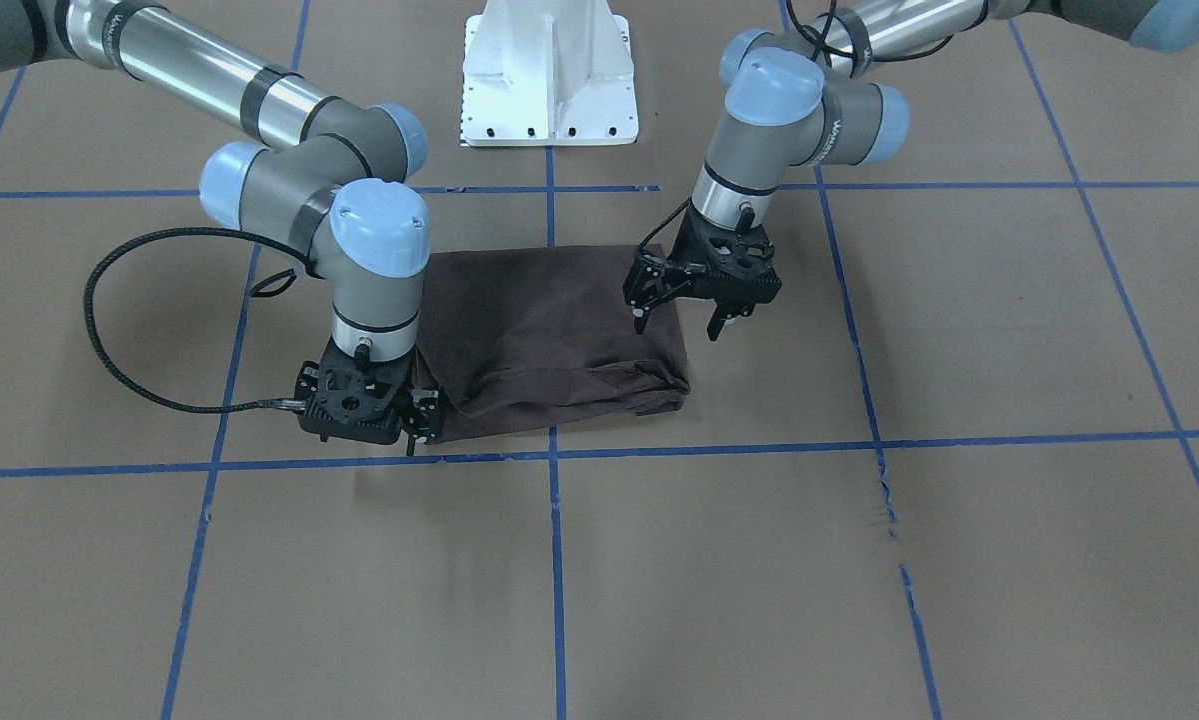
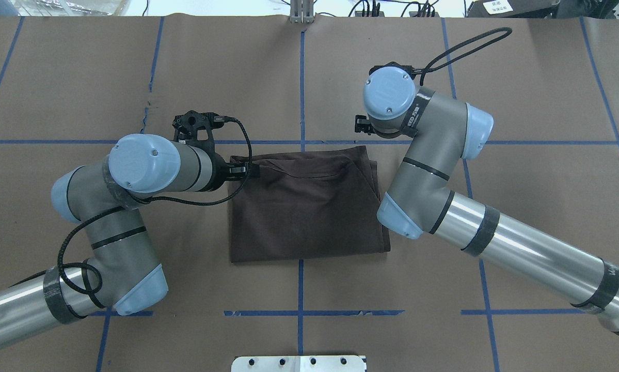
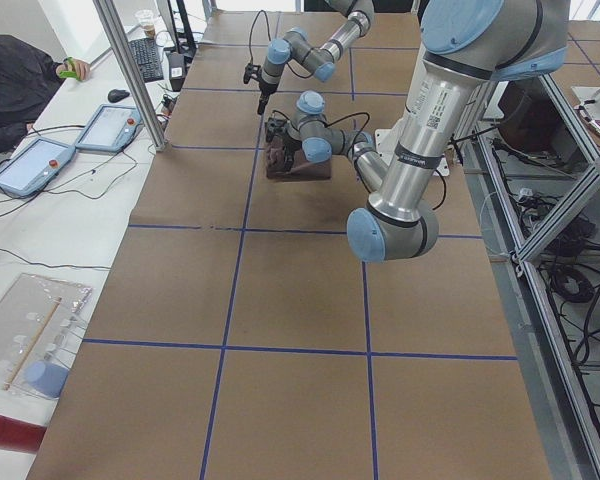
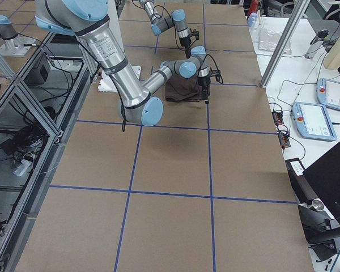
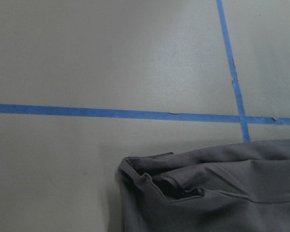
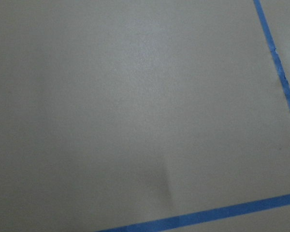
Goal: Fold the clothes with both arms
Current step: 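Open the right gripper and raise it away from the shirt, then open the left gripper and raise it away from the shirt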
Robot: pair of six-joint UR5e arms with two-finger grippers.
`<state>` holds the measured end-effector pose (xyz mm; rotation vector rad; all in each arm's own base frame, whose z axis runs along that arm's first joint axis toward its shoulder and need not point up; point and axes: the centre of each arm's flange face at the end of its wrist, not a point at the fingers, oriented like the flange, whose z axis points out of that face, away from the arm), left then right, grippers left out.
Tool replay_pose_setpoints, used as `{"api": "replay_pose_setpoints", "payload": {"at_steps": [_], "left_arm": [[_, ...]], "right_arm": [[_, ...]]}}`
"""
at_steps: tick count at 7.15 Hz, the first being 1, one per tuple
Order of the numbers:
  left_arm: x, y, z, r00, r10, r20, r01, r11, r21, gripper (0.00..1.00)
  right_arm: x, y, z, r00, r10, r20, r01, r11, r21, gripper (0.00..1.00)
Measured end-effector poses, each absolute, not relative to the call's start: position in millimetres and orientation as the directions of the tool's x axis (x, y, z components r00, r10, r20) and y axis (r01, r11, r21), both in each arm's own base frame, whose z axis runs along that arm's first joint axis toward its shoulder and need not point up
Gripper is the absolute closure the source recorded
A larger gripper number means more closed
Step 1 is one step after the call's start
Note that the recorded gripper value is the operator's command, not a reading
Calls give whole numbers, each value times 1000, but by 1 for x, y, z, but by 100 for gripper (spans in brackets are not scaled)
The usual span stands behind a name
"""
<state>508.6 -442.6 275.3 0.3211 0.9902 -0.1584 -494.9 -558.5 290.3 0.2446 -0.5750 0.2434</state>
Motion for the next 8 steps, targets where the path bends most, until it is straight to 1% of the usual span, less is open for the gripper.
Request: {"api": "replay_pose_setpoints", "payload": {"at_steps": [2, 6, 8], "left_arm": [[529, -450, 283, 561, -13, -828, 277, 945, 173, 0], [550, -455, 292, 587, -24, -809, 269, 948, 167, 0], [543, -476, 305, 612, -46, -790, 304, 935, 181, 0]], "right_arm": [[-471, -560, 269, 776, 143, 614, -289, 947, 144, 0], [-466, -558, 263, 768, 140, 625, -289, 946, 144, 0], [-466, -558, 263, 768, 139, 625, -289, 946, 144, 0]]}}
